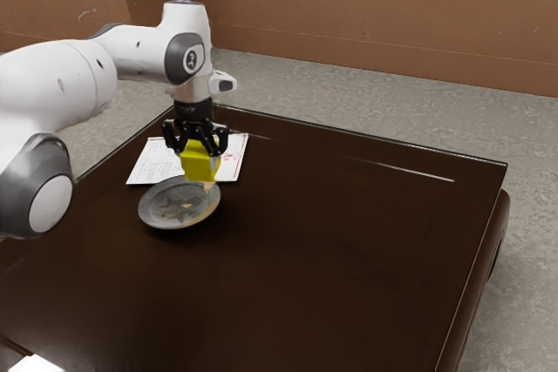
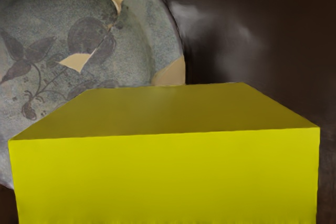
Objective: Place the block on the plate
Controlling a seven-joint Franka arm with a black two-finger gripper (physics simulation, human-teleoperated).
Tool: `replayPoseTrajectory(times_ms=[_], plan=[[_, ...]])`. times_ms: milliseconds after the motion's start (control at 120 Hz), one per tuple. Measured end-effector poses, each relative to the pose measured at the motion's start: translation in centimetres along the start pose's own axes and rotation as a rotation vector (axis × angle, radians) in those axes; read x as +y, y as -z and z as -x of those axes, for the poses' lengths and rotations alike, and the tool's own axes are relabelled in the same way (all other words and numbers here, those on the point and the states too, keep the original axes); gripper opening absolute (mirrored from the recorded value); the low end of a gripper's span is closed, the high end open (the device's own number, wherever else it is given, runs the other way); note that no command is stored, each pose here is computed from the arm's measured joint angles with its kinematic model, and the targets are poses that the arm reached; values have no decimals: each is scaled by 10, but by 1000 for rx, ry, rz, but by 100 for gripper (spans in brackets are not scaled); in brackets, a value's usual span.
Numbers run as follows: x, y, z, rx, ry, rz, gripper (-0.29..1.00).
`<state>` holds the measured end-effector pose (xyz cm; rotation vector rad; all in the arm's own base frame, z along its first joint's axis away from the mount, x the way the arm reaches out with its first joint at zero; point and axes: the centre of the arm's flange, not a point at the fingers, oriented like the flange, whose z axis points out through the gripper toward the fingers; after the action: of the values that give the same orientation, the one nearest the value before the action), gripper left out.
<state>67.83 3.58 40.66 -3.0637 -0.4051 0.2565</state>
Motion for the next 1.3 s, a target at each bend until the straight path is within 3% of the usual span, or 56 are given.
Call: replayPoseTrajectory(times_ms=[450, 950, 1100, 1300], plan=[[-122, -20, 6, -56, 100, 47, 41], [-102, -68, -20, -88, -7, 40, 40], [-99, -70, -21, -88, -28, 46, 55], [-89, -58, -21, -68, -63, 50, 64]])
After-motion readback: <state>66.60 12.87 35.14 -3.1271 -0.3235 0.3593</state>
